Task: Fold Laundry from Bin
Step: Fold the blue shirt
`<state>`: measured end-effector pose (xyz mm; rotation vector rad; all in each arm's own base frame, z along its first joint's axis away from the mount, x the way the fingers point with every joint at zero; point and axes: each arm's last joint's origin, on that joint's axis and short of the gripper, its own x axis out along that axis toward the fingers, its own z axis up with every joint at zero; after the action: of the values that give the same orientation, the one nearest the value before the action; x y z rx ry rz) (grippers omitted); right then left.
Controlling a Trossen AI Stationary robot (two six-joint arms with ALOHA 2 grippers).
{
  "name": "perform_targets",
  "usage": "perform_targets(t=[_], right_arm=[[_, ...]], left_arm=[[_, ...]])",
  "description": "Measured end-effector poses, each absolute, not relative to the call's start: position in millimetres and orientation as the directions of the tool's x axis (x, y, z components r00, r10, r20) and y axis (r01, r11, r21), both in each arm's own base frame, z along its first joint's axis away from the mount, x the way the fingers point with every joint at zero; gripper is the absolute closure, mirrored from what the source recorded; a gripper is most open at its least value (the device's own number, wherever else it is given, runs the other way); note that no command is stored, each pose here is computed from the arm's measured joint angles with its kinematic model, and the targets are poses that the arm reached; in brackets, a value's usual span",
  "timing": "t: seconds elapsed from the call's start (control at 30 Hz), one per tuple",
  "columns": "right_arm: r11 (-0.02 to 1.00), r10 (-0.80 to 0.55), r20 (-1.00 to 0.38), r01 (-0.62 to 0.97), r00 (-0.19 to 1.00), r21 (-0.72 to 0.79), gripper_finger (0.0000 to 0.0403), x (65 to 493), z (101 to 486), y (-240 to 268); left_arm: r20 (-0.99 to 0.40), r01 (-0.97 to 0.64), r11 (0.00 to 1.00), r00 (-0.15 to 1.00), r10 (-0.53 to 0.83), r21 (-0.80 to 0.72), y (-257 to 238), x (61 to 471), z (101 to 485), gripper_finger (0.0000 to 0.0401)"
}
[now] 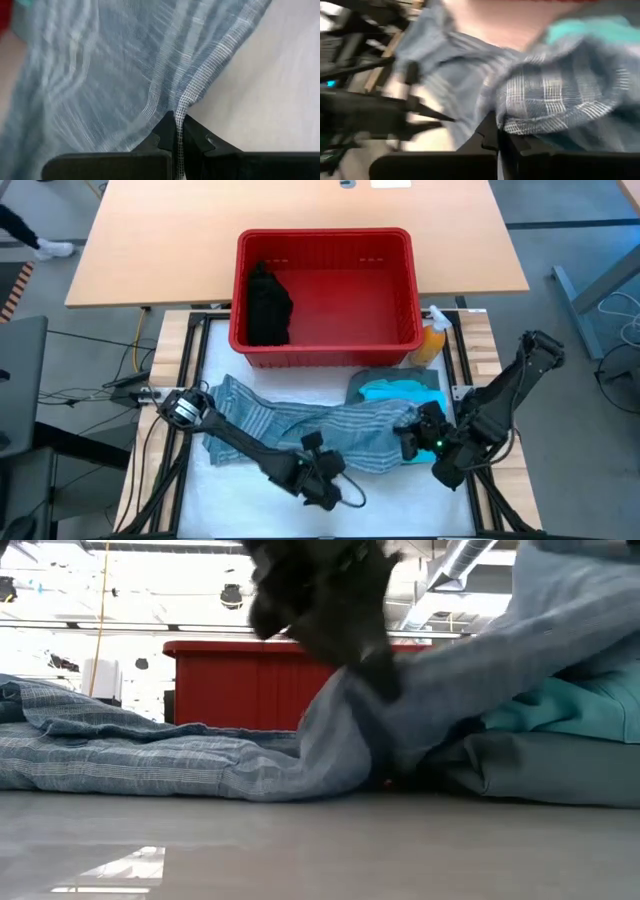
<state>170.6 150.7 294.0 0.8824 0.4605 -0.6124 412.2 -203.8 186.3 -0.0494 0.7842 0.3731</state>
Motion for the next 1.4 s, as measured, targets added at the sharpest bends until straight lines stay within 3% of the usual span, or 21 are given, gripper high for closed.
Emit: perform_targets(t=[0.3, 0.47, 0.57, 0.7, 0.87, 1.1, 1.23, 1.4], right_arm=[[0.586, -0.248, -0.459, 0.509, 0.853, 0.630, 0.0384, 201.2, 369.5, 142.5], [0.615, -0.207, -0.408, 0.443, 0.889, 0.653, 0.0384, 218.4, 390.1, 129.6], [0.598, -0.203, -0.462, 0.482, 0.864, 0.640, 0.0381, 219.5, 385.1, 124.1], [0.581, -0.156, -0.631, 0.587, 0.760, 0.563, 0.0333, 210.5, 369.0, 120.6], [0.529, -0.164, -0.846, 0.769, 0.508, 0.359, 0.0250, 181.9, 350.5, 114.6], [0.425, -0.238, -0.905, 0.876, 0.353, 0.230, 0.0156, 140.2, 340.2, 129.3], [0.360, -0.220, -0.896, 0.886, 0.386, 0.293, 0.0145, 129.7, 329.9, 137.6], [0.381, -0.103, -0.804, 0.770, 0.586, 0.512, 0.0144, 133.3, 327.4, 167.9]], left_arm=[[-0.631, -0.355, 0.932, 0.739, 0.236, -0.067, -219.1, 399.5, 159.1, 0.0401], [-0.583, -0.386, 0.921, 0.760, 0.288, -0.047, -211.1, 380.7, 180.6, 0.0401], [-0.558, -0.358, 0.934, 0.776, 0.293, -0.009, -204.1, 364.7, 200.4, 0.0401], [-0.572, -0.348, 0.937, 0.770, 0.283, -0.006, -190.0, 348.5, 205.3, 0.0401], [-0.592, -0.307, 0.949, 0.778, 0.211, -0.065, -189.4, 340.9, 198.2, 0.0401], [-0.569, -0.261, 0.954, 0.811, 0.133, -0.150, -191.9, 339.9, 190.4, 0.0401], [-0.586, -0.228, 0.958, 0.806, 0.084, -0.175, -191.5, 340.6, 189.3, 0.0401], [-0.584, -0.212, 0.959, 0.809, 0.065, -0.188, -190.4, 342.5, 190.1, 0.0401]])
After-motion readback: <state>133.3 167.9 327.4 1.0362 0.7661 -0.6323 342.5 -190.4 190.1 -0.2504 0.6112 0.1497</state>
